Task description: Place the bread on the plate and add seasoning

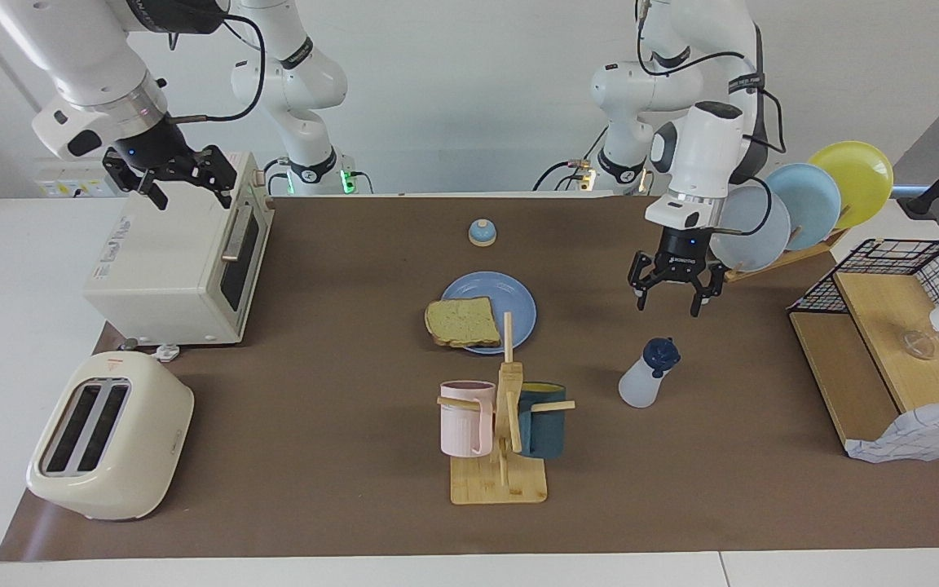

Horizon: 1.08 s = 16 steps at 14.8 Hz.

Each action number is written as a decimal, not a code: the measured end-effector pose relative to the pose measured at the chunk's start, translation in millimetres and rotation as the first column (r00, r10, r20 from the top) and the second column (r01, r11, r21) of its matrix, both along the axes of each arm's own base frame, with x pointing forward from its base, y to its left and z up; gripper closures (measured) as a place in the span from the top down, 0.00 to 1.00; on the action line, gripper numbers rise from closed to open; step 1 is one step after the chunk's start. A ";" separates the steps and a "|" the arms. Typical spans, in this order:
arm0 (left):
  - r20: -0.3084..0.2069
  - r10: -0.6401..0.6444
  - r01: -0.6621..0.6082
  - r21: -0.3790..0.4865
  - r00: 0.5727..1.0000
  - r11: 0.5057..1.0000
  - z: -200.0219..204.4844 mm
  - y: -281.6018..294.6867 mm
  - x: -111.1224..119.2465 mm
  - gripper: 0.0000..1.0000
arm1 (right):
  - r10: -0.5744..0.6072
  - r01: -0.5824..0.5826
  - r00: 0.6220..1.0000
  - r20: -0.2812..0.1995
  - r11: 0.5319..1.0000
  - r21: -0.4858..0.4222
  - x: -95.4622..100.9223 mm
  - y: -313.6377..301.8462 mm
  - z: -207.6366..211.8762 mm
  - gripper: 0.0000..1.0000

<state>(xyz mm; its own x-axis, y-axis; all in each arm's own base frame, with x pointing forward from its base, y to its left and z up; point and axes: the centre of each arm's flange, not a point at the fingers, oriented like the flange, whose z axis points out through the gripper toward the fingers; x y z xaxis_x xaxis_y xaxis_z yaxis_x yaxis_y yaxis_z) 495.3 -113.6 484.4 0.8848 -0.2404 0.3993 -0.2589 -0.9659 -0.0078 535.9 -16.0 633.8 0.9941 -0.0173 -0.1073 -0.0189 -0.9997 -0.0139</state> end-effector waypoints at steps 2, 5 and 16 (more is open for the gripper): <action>-0.057 -0.004 0.005 0.008 0.998 1.000 27.4 -1.7 3.5 1.00 | 0.000 0.000 1.000 0.000 1.000 0.000 0.0 0.0 0.0 1.00; -0.139 0.009 -0.007 0.019 0.990 1.000 65.5 6.8 5.8 1.00 | 0.000 0.000 1.000 0.000 1.000 0.000 0.0 0.0 0.0 1.00; -0.367 0.082 -0.056 0.081 0.927 0.995 166.3 51.6 -14.3 1.00 | 0.000 0.000 1.000 0.000 1.000 0.000 0.0 0.0 0.0 1.00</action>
